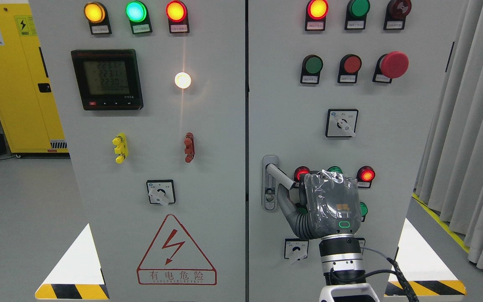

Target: Release door handle

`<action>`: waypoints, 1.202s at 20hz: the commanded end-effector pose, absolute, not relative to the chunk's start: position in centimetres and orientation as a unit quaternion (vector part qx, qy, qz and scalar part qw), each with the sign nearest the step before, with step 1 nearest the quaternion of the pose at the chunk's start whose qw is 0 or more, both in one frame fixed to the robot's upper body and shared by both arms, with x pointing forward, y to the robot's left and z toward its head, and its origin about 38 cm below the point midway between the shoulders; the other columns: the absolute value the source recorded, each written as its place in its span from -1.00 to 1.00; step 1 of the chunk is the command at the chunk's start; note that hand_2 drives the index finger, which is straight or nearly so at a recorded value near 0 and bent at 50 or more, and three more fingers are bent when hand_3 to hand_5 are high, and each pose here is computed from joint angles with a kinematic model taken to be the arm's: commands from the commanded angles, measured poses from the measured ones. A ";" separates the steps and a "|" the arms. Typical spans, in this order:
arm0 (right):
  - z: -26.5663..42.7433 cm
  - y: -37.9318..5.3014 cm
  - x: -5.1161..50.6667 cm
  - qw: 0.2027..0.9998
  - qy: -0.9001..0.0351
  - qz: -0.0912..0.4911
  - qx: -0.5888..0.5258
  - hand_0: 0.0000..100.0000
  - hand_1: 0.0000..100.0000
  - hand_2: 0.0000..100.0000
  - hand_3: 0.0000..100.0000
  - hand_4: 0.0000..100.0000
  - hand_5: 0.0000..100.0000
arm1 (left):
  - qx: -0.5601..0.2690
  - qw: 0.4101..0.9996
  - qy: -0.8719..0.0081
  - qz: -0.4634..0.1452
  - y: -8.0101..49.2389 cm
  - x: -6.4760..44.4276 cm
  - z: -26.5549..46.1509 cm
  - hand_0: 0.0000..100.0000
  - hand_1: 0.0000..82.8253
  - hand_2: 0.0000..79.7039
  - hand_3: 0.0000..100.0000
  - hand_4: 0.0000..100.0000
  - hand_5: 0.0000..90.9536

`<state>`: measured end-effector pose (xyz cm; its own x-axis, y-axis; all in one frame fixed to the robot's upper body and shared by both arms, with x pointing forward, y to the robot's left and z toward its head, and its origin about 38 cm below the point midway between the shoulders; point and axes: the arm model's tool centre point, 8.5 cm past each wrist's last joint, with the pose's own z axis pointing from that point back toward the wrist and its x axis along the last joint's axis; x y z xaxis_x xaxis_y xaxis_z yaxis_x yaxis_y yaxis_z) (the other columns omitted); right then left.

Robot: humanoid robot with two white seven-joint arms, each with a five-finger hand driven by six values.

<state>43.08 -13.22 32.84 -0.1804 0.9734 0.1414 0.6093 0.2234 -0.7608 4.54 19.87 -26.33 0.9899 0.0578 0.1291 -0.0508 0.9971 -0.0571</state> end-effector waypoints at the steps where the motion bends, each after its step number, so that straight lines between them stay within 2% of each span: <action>1: 33.0 -13.3 43.1 0.319 -0.715 0.282 -0.555 0.12 -0.30 0.91 1.00 1.00 1.00 | -0.027 0.997 -0.065 0.027 19.9 4.5 -26.3 -0.76 0.34 -1.00 -1.00 -1.00 -1.00; 24: 33.5 -13.7 43.2 0.316 -0.713 0.279 -0.560 0.03 -0.28 0.91 1.00 1.00 1.00 | -0.027 0.997 -0.066 0.027 19.9 4.5 -26.3 -0.76 0.34 -1.00 -1.00 -1.00 -1.00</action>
<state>43.14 -13.42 33.34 -0.1782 0.9743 0.1381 0.6199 0.2202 -0.7532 4.54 19.87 -26.33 0.9899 0.0579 0.1292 -0.0509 0.9971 -0.0571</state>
